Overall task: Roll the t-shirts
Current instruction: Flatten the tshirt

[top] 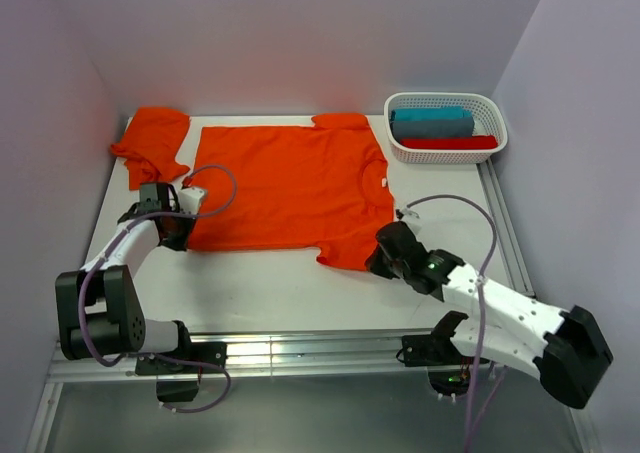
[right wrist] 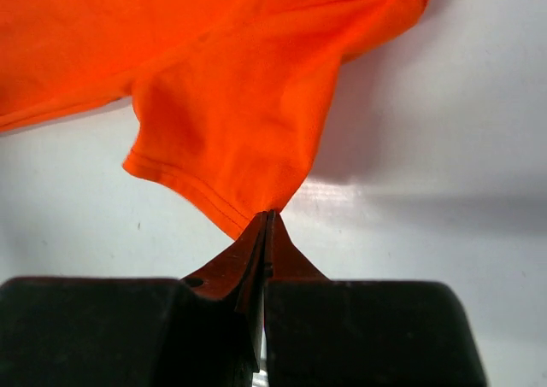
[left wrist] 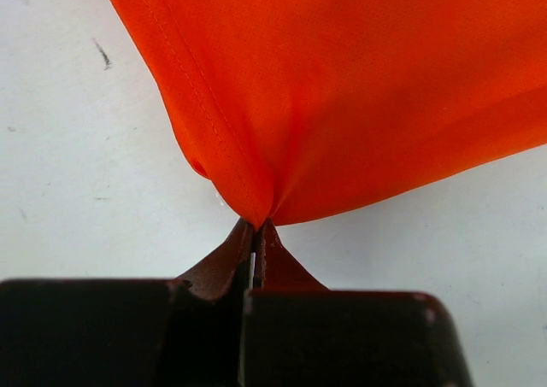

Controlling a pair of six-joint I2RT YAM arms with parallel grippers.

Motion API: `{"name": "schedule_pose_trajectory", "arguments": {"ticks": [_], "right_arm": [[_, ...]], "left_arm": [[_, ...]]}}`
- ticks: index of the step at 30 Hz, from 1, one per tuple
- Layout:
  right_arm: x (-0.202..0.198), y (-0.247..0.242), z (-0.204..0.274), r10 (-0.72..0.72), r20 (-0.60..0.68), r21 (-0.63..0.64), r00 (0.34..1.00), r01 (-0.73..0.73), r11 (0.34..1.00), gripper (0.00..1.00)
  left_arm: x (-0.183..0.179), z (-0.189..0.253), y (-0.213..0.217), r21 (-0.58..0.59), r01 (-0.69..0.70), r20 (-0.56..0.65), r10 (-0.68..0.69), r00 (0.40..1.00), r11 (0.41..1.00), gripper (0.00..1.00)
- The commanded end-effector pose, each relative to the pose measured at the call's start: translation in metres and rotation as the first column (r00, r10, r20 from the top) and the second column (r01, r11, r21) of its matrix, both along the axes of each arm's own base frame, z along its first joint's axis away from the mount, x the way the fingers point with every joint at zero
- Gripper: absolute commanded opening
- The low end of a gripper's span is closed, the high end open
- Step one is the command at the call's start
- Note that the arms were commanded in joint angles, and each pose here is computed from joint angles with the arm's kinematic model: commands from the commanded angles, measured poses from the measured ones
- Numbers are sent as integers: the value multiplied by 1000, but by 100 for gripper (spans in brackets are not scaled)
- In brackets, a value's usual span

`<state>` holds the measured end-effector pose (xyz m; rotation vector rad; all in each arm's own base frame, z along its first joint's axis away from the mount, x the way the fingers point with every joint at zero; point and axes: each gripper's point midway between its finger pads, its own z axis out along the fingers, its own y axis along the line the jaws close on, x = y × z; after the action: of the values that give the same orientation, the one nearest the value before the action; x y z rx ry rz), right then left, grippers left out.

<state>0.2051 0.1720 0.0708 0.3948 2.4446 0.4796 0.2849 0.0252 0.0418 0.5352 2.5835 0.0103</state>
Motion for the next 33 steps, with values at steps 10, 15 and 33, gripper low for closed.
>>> {"name": "schedule_pose_trajectory", "arguments": {"ticks": [10,15,33], "right_arm": [[-45,-27,-5,-69,-7,67,998,69,995,0],[-42,-22,-2,-63,-5,59,998,63,996,0],[-25,-10,-7,-34,33,12,999,34,999,0]], "left_arm": [[-5,19,1,24,36,84,-38,996,999,38],[-7,27,-9,-32,53,64,-51,997,998,57],[3,28,9,-227,-243,-131,218,967,943,39]]}}
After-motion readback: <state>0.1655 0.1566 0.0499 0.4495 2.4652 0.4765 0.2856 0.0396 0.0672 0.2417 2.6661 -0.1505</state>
